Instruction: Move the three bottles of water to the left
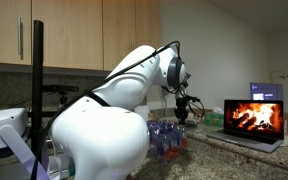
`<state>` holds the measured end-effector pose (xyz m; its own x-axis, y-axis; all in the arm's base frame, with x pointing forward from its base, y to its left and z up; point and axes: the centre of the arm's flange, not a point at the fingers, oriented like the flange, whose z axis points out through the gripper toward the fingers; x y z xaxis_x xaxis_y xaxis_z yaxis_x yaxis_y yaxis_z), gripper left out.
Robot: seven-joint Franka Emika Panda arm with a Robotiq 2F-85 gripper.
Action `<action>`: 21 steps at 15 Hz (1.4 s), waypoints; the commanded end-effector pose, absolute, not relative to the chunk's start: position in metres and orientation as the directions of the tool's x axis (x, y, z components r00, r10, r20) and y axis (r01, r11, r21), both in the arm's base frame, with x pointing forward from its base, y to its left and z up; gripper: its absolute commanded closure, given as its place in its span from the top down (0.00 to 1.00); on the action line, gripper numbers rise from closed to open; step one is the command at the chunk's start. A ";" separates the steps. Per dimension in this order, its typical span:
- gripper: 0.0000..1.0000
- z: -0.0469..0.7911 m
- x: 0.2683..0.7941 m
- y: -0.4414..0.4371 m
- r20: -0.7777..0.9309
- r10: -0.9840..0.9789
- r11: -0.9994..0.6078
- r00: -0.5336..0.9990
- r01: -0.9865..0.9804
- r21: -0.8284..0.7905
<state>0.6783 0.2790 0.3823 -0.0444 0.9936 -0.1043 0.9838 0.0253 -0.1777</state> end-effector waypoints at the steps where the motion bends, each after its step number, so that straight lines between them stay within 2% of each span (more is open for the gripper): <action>1: 0.16 0.382 0.685 0.282 -0.075 0.997 0.014 -0.027 0.986 -0.166; 13: 0.16 0.384 0.688 0.285 -0.097 0.995 -0.010 0.002 0.997 -0.076; 14: 0.35 0.370 0.690 0.286 -0.076 0.997 0.023 -0.032 0.993 -0.116; 17: 0.35 0.377 0.692 0.286 -0.077 0.997 0.013 -0.021 0.995 -0.101; 18: 0.15 0.377 0.692 0.286 -0.077 0.997 0.013 -0.021 0.995 -0.099; 21: 0.15 0.358 0.692 0.286 -0.103 0.994 0.012 -0.028 0.989 -0.150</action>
<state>0.6906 0.2870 0.3705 -0.0239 0.9962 -0.0834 0.9932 0.0142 -0.1155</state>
